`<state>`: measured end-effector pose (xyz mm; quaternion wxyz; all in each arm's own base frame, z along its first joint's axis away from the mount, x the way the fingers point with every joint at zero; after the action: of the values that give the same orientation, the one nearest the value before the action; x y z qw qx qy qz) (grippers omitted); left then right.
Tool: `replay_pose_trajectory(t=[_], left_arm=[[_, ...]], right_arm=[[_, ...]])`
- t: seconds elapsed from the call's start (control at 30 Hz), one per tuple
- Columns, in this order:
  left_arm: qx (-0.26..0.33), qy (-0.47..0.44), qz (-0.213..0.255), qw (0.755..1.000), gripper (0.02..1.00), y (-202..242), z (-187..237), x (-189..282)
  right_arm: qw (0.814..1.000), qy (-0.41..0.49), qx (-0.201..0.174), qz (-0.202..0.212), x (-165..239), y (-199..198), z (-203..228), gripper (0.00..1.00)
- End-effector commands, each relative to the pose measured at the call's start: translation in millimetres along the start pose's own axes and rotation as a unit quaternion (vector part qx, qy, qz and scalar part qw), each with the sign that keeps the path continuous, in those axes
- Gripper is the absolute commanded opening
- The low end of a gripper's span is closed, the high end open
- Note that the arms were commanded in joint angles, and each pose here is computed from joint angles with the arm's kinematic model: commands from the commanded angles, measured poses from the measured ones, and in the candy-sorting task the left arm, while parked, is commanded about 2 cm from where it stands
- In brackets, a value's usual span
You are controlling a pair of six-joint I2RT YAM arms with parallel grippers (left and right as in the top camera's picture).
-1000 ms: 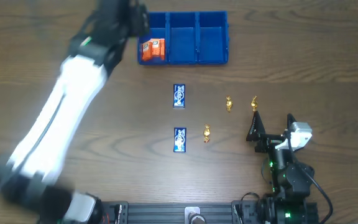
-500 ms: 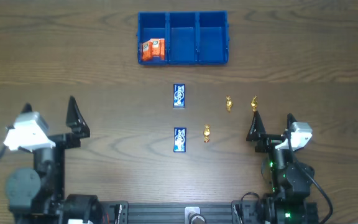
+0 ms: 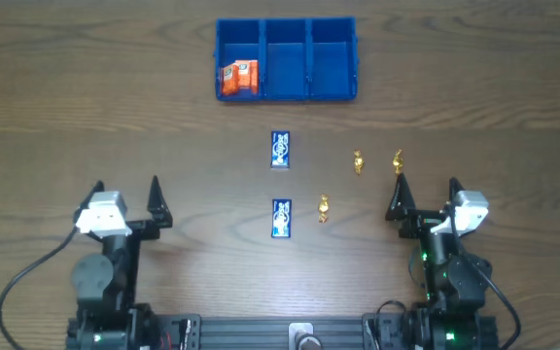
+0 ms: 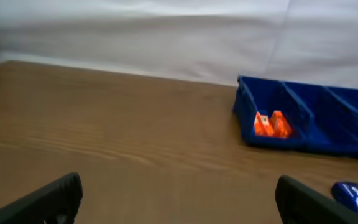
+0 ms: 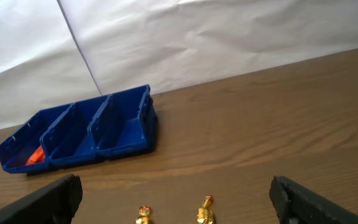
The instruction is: Sort Candies Into Trays
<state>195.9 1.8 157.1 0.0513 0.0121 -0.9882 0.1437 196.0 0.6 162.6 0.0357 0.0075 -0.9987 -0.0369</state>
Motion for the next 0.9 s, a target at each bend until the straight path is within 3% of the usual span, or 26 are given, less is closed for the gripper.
replay_pose_trajectory(t=[0.03,0.6,0.67,0.7,0.77,0.9], left_arm=[[-0.008,0.028,0.000,1.000,0.998,2,13,0],[-0.008,0.029,0.000,1.000,0.998,2,13,0],[-0.008,0.029,0.000,1.000,0.998,2,13,0],[-0.008,0.029,0.000,1.000,0.998,2,13,0],[-0.008,0.029,0.000,1.000,0.996,2,13,0],[-0.008,0.029,0.000,1.000,0.998,2,13,0]], right_arm=[[1.000,0.002,0.006,-0.004,0,1,2,0.998],[1.000,-0.007,0.007,0.002,0,-1,-2,0.998],[0.999,-0.024,0.007,-0.023,0,6,-9,0.998],[0.996,-0.046,0.011,-0.072,2,18,-18,0.998],[0.991,-0.053,0.015,-0.118,7,30,-31,0.998],[0.981,0.018,-0.005,-0.192,14,52,-59,0.998]])
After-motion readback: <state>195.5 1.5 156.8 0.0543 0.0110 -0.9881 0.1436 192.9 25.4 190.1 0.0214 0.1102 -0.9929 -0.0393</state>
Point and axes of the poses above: each gripper's point midway between its finger pads, its own x axis back along the fingers, its own y axis along the line the jaws close on, z = x × y, the point moved 5 cm from there along x, back along the fingers, and after that the axes turned 10 degrees about x, right-handed, at the moved point
